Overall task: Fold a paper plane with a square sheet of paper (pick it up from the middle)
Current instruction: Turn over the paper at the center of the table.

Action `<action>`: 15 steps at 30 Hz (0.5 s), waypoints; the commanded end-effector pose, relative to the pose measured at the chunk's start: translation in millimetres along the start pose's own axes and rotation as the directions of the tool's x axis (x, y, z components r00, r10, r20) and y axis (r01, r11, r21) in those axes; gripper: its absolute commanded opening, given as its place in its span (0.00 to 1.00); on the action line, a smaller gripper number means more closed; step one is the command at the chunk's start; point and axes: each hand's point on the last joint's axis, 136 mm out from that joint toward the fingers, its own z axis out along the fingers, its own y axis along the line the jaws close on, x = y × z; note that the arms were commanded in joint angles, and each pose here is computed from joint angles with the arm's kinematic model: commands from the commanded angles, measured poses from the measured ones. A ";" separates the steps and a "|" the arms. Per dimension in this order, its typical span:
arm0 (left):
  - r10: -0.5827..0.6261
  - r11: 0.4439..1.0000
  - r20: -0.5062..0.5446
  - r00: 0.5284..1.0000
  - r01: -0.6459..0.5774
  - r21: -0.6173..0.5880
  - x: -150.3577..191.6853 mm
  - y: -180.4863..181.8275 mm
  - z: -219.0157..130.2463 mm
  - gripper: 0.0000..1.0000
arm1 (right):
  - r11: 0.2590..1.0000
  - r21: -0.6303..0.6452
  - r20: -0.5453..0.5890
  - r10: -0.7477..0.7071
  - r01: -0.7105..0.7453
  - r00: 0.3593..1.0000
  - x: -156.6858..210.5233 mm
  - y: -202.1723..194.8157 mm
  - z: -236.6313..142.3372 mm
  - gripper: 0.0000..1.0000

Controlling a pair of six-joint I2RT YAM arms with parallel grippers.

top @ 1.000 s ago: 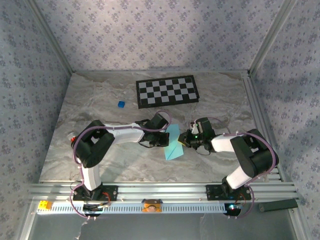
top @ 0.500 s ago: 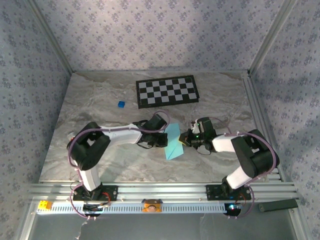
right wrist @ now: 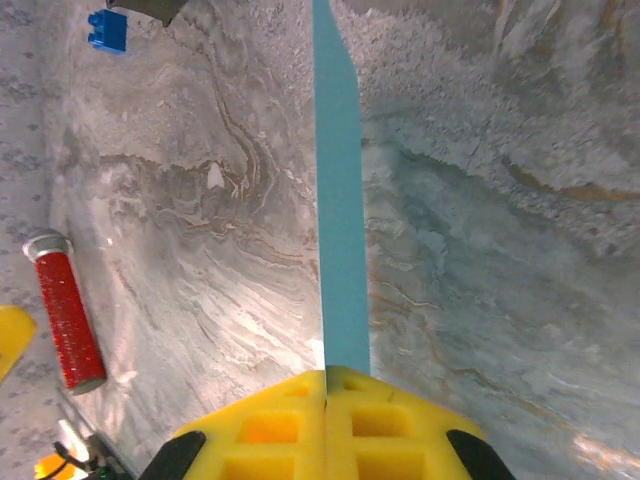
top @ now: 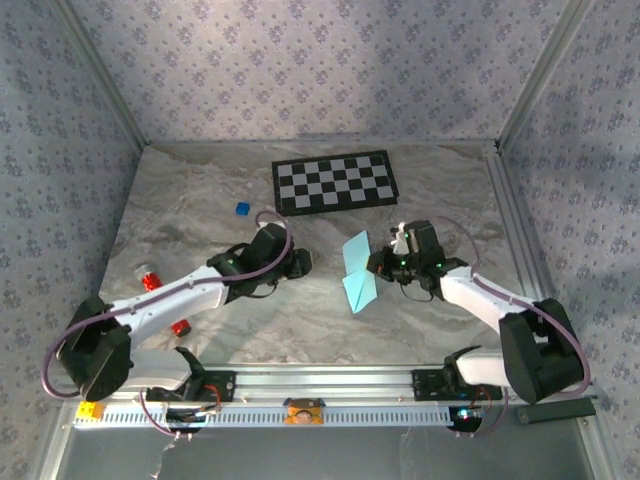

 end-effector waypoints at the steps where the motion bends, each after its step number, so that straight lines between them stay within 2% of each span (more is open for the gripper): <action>1: -0.040 0.998 0.042 0.998 0.042 -0.042 -3.8 14.6 -6.5 0.46 | 0.993 0.111 -0.019 -0.036 0.038 0.999 -0.1 -8.5 -13.9 0.02; 5: -0.066 0.997 0.054 0.996 0.068 -0.042 -3.5 20.5 -8.3 0.46 | 0.972 0.188 -0.037 -0.138 0.143 0.990 -4.1 -5.3 -25.0 0.02; 8: -0.076 0.996 0.066 0.995 0.079 -0.044 -4.7 23.0 -9.8 0.47 | 0.933 0.296 -0.056 -0.196 0.204 0.979 -7.7 -10.5 -35.6 0.02; 12: -0.083 0.995 0.088 0.993 0.088 -0.056 -7.3 27.6 -13.6 0.48 | 0.836 0.480 -0.092 -0.251 0.264 0.963 -15.7 -25.5 -54.1 0.02; 15: -0.103 0.991 0.109 0.989 0.111 -0.072 -8.2 34.2 -16.9 0.55 | 0.748 0.592 -0.128 -0.279 0.299 0.952 -19.9 -32.2 -64.3 0.01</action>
